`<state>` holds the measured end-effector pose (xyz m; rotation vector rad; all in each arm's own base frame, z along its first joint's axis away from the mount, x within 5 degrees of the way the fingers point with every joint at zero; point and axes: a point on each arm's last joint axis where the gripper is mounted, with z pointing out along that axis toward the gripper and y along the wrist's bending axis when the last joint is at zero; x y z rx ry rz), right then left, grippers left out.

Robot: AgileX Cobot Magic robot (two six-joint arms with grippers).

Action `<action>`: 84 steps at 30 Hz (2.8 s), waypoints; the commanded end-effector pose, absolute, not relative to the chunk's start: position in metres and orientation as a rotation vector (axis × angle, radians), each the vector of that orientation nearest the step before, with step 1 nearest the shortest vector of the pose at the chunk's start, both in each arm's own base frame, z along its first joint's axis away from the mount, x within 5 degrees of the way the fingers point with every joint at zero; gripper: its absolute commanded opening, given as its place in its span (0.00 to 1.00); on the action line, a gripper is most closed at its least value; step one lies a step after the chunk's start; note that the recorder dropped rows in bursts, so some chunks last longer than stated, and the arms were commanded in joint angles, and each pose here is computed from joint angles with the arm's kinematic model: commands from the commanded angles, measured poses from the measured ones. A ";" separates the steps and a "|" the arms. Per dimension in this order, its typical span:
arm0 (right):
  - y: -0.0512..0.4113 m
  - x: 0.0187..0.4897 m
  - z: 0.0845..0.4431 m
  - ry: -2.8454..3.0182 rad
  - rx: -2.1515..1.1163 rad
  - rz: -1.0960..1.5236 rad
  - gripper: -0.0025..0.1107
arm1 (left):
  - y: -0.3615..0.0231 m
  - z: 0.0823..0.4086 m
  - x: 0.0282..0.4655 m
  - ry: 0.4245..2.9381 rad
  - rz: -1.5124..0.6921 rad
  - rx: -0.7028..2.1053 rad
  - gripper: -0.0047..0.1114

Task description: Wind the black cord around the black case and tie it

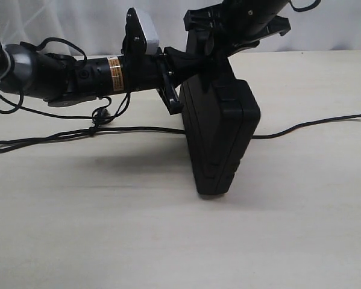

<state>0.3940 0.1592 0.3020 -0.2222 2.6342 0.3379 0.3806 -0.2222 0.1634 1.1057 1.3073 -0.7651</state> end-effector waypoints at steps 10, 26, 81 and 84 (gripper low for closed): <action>0.156 0.391 0.309 2.635 -0.156 0.331 0.06 | -0.225 0.153 0.377 1.351 -0.743 1.179 0.04; 0.140 0.392 0.322 2.564 0.039 0.170 0.06 | -0.225 0.152 0.375 1.361 -0.759 1.189 0.04; 0.142 0.387 0.307 2.703 0.009 0.173 0.35 | -0.224 0.145 0.373 1.378 -0.718 1.288 0.04; 0.141 0.384 0.319 2.655 0.011 0.195 0.35 | -0.224 0.145 0.373 1.378 -0.718 1.288 0.04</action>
